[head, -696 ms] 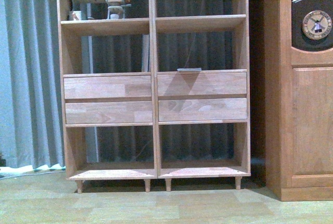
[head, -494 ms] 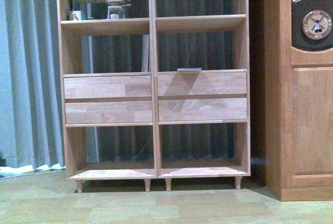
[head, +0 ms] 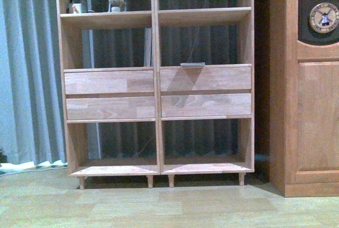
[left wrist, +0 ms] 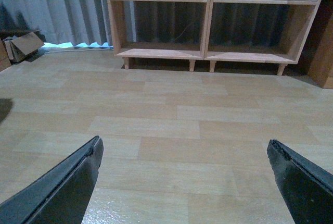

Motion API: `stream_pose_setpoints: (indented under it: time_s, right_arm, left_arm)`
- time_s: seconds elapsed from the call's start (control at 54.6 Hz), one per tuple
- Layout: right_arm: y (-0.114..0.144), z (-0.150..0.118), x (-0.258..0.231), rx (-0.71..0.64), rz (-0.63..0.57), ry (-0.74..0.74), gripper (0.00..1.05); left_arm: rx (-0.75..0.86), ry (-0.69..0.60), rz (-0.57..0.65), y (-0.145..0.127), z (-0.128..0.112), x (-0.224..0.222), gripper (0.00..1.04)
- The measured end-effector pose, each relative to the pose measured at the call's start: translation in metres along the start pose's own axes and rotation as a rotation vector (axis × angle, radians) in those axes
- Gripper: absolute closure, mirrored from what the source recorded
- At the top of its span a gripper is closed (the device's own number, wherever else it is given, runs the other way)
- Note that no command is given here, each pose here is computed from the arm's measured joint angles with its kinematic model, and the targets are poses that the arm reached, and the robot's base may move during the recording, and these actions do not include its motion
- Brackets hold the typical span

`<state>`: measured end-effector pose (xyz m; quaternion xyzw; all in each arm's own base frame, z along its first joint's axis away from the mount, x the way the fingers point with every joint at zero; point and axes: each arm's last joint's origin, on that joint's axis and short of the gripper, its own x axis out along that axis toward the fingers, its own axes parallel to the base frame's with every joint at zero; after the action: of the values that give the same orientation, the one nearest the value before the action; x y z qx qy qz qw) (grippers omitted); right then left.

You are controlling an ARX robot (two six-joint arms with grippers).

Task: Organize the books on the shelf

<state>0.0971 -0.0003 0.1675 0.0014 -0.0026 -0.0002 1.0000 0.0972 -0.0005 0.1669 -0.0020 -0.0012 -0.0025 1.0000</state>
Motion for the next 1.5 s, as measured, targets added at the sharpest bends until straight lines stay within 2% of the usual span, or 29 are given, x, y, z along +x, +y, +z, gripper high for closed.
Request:
stream_pose_setpoints:
  time_s: [1.501]
  right_arm:
    - [0.0,0.0,0.0,0.0,0.0,0.0,0.07]
  left_arm:
    - [0.0,0.0,0.0,0.0,0.0,0.0,0.07]
